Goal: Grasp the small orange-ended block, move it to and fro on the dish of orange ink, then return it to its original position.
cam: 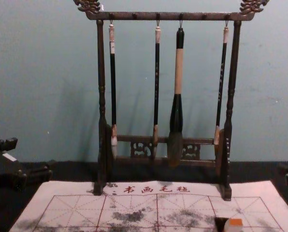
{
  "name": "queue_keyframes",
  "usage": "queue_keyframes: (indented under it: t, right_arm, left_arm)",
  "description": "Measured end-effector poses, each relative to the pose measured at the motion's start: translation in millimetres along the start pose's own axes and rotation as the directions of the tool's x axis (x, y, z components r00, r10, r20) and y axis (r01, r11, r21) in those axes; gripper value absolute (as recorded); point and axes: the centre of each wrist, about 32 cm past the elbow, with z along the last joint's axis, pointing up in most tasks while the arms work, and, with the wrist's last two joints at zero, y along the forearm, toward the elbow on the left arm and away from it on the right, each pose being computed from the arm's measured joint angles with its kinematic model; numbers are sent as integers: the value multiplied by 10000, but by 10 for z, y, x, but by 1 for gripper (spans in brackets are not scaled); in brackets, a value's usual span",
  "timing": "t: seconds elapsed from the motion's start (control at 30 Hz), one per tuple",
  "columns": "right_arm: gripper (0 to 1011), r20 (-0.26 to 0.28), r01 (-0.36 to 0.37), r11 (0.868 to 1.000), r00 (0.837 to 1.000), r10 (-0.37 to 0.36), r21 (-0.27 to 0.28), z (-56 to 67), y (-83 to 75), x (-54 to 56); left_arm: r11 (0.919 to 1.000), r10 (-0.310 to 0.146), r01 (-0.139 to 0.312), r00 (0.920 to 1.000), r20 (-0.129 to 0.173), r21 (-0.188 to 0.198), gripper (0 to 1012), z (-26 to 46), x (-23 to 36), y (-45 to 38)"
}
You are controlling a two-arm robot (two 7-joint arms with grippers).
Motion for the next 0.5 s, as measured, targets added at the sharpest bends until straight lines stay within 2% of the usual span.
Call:
queue_keyframes:
  t: [0.07,0.2,0.3,0.37,0.4,0.5]
  right_arm:
    - [1003,-6,-321,9995,9995,321,71,11,-18,19]
    - [1003,77,-1345,9904,9909,1344,307,24,-74,65]
    - [1003,153,-2158,9744,9764,2152,630,11,-116,91]
    - [1003,175,-2777,9558,9606,2774,961,-7,-142,112]
    - [1003,191,-3213,9400,9468,3213,1149,-27,-158,128]
    - [1003,219,-3892,9104,9205,3901,1406,-52,-171,151]
  left_arm:
    - [10000,0,0,10000,0,0,1001,0,0,0]
    - [10000,0,0,10000,0,-1,1001,0,0,0]
    - [10000,0,0,10000,0,1,1001,0,0,0]
    - [10000,1,-1,10000,0,0,1001,0,0,0]
    - [10000,0,0,10000,0,-1,1001,0,0,0]
    - [10000,0,0,10000,0,0,1001,0,0,0]
